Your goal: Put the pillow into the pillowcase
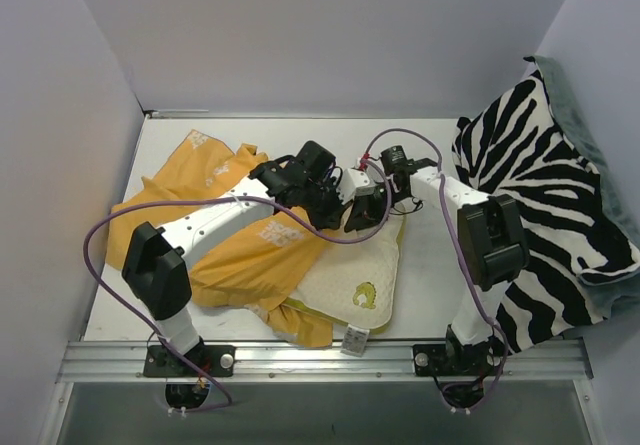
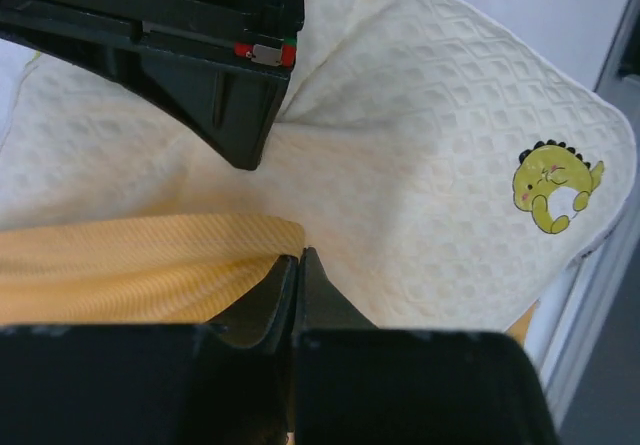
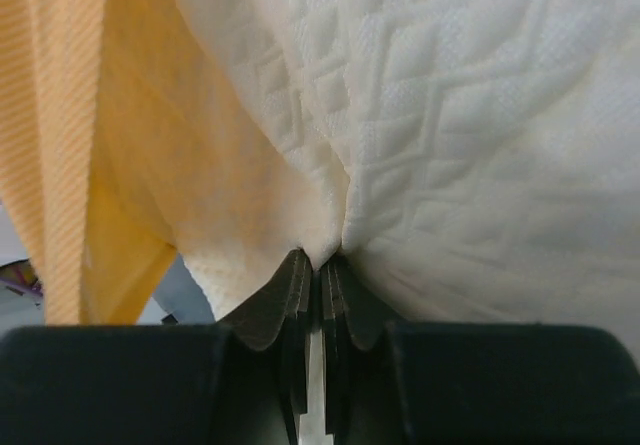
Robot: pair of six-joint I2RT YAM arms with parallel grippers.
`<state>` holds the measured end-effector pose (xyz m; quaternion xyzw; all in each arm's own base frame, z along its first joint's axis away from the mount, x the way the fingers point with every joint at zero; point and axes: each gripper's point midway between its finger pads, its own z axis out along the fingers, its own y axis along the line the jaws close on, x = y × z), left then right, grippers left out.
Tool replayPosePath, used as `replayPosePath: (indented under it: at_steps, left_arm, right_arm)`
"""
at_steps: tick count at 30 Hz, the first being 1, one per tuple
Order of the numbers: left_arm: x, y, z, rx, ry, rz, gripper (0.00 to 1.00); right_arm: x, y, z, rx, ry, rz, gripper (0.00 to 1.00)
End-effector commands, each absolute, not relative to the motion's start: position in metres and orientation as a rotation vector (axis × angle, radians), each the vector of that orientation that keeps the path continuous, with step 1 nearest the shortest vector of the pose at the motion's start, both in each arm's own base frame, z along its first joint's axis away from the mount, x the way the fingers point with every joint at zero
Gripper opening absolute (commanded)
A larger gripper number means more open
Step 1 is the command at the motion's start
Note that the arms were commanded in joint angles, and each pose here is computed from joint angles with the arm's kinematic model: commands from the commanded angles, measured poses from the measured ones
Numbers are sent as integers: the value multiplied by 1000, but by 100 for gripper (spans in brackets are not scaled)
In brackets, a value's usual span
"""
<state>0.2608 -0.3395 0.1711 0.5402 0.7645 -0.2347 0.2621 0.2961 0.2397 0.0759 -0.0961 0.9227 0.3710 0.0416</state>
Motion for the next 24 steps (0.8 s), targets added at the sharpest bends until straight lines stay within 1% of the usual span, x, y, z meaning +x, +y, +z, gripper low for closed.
replayPosePath:
  at_steps: [1,3,4,6,7,8,9,10,11,12,13,14,15,16,17,18,19,20,21,22,23,24]
  left_arm:
    - [243,-381,204,1429,1951,-1007,0]
    - [248,-366,196,1411,1979,-986,0]
    - [254,-348,178,1396,2036,-959,0]
    - [252,-325,172,1415,2051,-917,0]
    - [252,-311,169,1415,2069,-895,5]
    - [254,-301,169,1416,2081,-855,16]
    - [255,-292,170,1412,2096,-827,48]
    - [260,-287,180,1383,2082,-803,65]
    - [280,-276,191,1316,2082,-733,77]
    - [294,-273,204,1253,2065,-698,93]
    - [309,-269,215,1199,2049,-665,95]
    - [327,-269,234,1144,2011,-646,97]
    - [351,-261,243,1051,2008,-586,97]
    - [364,-260,250,1018,1997,-541,97]
    - [379,-261,239,1003,2026,-506,97]
    - [397,-259,250,965,2010,-439,98]
    - [411,-261,230,952,2059,-409,97]
    - [422,-261,224,932,2076,-376,97]
    - [434,-262,230,893,2073,-363,96]
    - [442,-263,223,881,2090,-357,96]
    - [452,-267,201,879,2135,-349,95]
    - [458,-270,194,849,2159,-353,95]
  right_arm:
    - [282,267,135,-340,2644,1425,0]
    - [275,263,136,-343,2639,1419,0]
    - [273,259,134,-352,2635,1403,0]
    - [262,253,128,-363,2653,1389,0]
    - [259,248,124,-421,2646,1354,0]
    - [256,245,122,-447,2658,1325,1]
    - [250,239,121,-468,2679,1293,7]
    - [254,231,118,-471,2684,1225,26]
    - [258,225,117,-496,2672,1175,39]
    - [264,221,123,-496,2646,1140,50]
    - [278,214,131,-471,2616,1097,65]
    - [289,208,132,-453,2608,1029,71]
    - [299,204,134,-439,2598,996,73]
    - [313,203,142,-431,2571,963,78]
    - [323,201,144,-416,2564,922,79]
    - [332,195,133,-395,2595,854,81]
    - [338,195,130,-388,2603,828,83]
    - [349,195,132,-382,2596,796,83]
    - [353,192,116,-374,2644,754,84]
    - [357,191,111,-368,2661,732,84]
    - [360,192,108,-367,2672,716,85]
    - [356,192,96,-365,2725,711,85]
